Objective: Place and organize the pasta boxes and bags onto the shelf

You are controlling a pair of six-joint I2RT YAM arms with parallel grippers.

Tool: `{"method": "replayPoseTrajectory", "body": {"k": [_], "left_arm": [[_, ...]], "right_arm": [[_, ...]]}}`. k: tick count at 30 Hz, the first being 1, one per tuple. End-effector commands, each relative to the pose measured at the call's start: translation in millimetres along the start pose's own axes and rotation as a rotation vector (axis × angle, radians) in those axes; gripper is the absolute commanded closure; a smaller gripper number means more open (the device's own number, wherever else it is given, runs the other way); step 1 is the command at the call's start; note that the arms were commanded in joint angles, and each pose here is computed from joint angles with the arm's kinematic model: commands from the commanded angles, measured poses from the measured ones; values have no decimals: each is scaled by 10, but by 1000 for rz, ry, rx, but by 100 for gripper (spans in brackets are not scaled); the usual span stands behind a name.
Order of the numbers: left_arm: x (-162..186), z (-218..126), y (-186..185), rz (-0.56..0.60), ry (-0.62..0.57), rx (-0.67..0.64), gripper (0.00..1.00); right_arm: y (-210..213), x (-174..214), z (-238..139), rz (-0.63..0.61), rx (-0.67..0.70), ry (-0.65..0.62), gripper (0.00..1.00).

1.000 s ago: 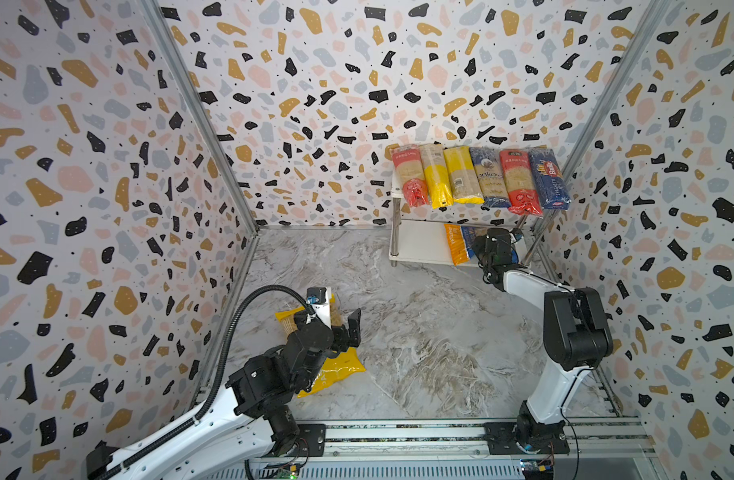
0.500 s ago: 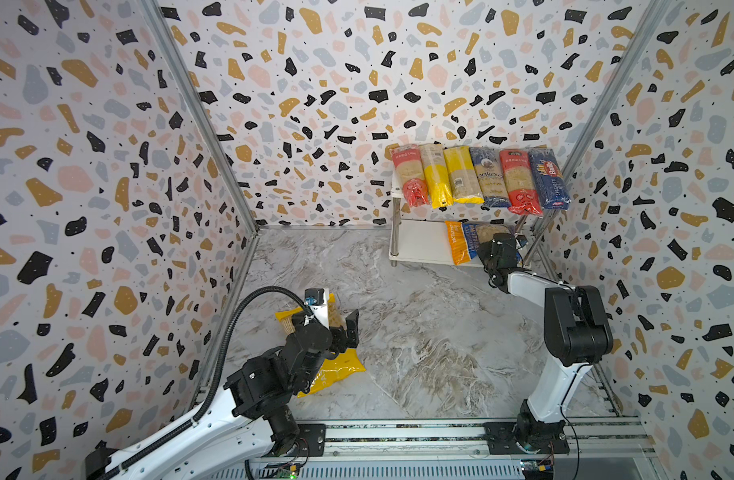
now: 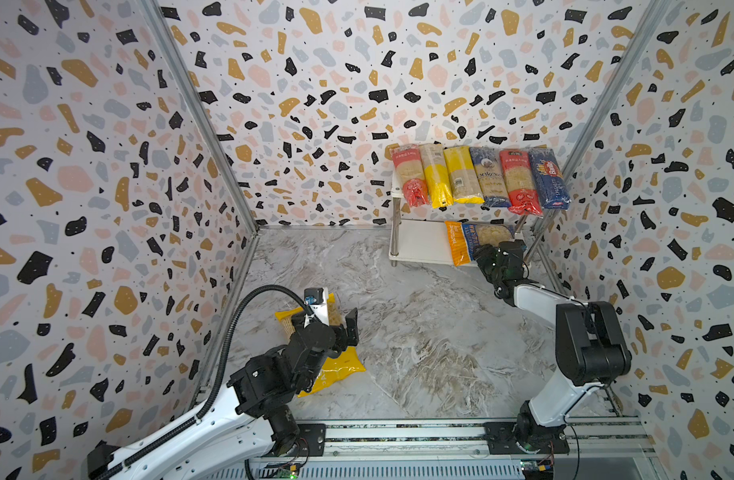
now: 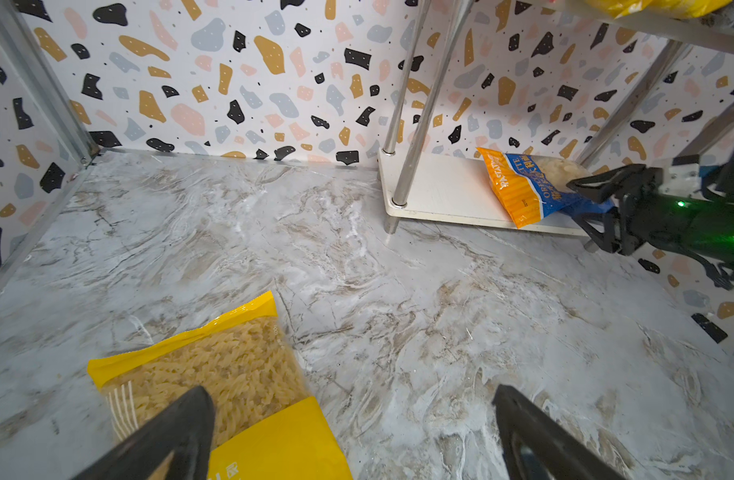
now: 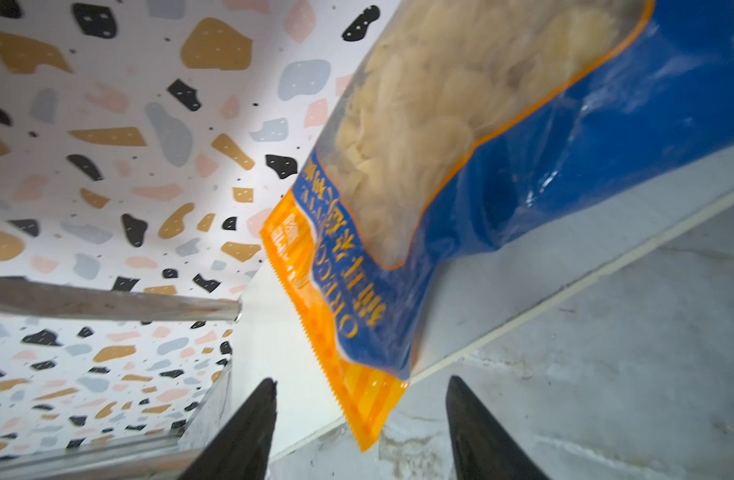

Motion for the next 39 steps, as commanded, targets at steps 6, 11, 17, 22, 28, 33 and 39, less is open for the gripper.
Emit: {"method": "replayPoseTrajectory", "body": {"k": [6, 11, 17, 22, 28, 33, 39], "left_arm": [[382, 22, 440, -176, 12, -215, 1], [541, 28, 539, -268, 21, -252, 0], [739, 175, 606, -342, 99, -278, 0], [1161, 530, 738, -460, 269, -265, 0], [1335, 711, 950, -490, 312, -352, 0], [1350, 739, 1120, -483, 308, -455, 1], [1386, 600, 1511, -501, 262, -626, 0]], "right_arm": [[177, 695, -640, -214, -100, 182, 32], [193, 1146, -1044, -325, -171, 306, 29], [377, 1522, -1500, -421, -306, 416, 8], [438, 1645, -1790, -465, -377, 447, 1], [377, 1613, -2009, -490, -408, 430, 1], [281, 1610, -2070, -506, -400, 425, 1], [173, 1675, -2022, -513, -380, 446, 1]]}}
Point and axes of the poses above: each gripper's point midway between its finger pads, its own z axis out along the fingers, its own y axis along the line the jaws close on, x = y × z, the point moved 1 cm from there along -z, back along the fingers, and after that the axes turned 6 degrees about z, right-handed, at the moved point
